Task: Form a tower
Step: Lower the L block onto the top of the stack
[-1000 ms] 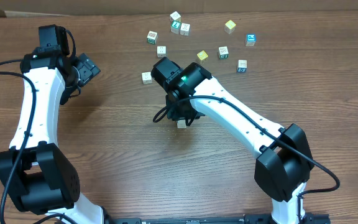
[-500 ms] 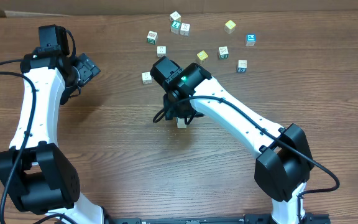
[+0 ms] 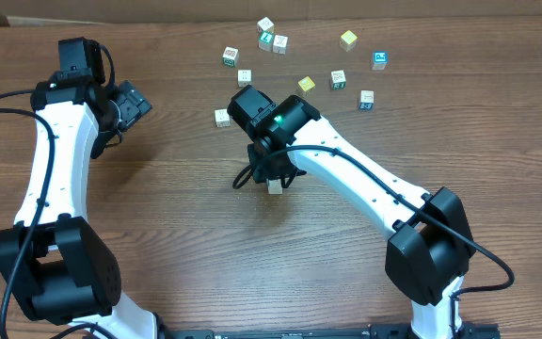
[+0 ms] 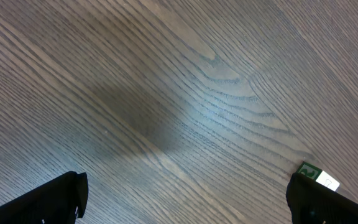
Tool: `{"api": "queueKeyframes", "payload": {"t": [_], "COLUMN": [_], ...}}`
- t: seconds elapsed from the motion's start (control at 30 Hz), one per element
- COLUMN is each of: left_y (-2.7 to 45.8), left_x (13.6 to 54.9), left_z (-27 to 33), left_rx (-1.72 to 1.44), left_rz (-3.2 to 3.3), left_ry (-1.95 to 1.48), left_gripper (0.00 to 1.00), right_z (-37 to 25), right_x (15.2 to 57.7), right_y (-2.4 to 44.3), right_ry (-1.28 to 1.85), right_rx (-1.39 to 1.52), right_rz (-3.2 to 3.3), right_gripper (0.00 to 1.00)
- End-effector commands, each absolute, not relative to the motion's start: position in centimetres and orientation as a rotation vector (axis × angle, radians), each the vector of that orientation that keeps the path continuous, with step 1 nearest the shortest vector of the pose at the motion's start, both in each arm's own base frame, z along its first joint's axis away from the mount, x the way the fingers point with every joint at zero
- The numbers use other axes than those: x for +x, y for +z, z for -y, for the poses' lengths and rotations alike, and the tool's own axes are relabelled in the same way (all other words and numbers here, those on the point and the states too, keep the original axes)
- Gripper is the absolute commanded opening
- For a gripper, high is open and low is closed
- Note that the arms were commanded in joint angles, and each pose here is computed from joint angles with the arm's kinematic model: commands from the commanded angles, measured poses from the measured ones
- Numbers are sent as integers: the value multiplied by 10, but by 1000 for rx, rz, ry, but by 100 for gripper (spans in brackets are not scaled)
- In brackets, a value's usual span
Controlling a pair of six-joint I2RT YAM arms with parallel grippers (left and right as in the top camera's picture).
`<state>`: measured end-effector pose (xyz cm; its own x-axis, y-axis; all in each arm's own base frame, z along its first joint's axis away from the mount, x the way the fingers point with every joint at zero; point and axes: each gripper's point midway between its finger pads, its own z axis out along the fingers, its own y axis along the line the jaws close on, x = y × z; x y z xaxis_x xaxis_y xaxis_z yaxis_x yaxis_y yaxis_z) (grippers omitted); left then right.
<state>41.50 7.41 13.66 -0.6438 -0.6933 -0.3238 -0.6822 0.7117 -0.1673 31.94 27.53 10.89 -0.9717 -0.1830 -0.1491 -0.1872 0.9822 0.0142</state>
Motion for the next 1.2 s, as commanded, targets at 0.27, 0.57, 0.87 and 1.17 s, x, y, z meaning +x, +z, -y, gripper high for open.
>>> {"api": "queueKeyframes", "payload": {"t": [0.27,0.57,0.87,1.17], "left_y": [141,141,141,141], "left_x": [420,420,420,420], "left_z": [-73,-73,-73,-73], "left_rx": [-1058,-1058,-1058,-1058], "left_rz": [-2544,-2544,-2544,-2544], "left_ry": [-48,-48,-48,-48], "left_gripper": [99,100,99,99], "right_z": [-273,-275,-275,-275], "right_x": [321,323,323,323], "right_y": [108,108,108,108], "right_ry": [38,41,41,39], "right_rx": [-294,-364,-370,-402], "right_rz": [-2978,-2960,-2960,-2955], "right_gripper": [50,51,50,51]}}
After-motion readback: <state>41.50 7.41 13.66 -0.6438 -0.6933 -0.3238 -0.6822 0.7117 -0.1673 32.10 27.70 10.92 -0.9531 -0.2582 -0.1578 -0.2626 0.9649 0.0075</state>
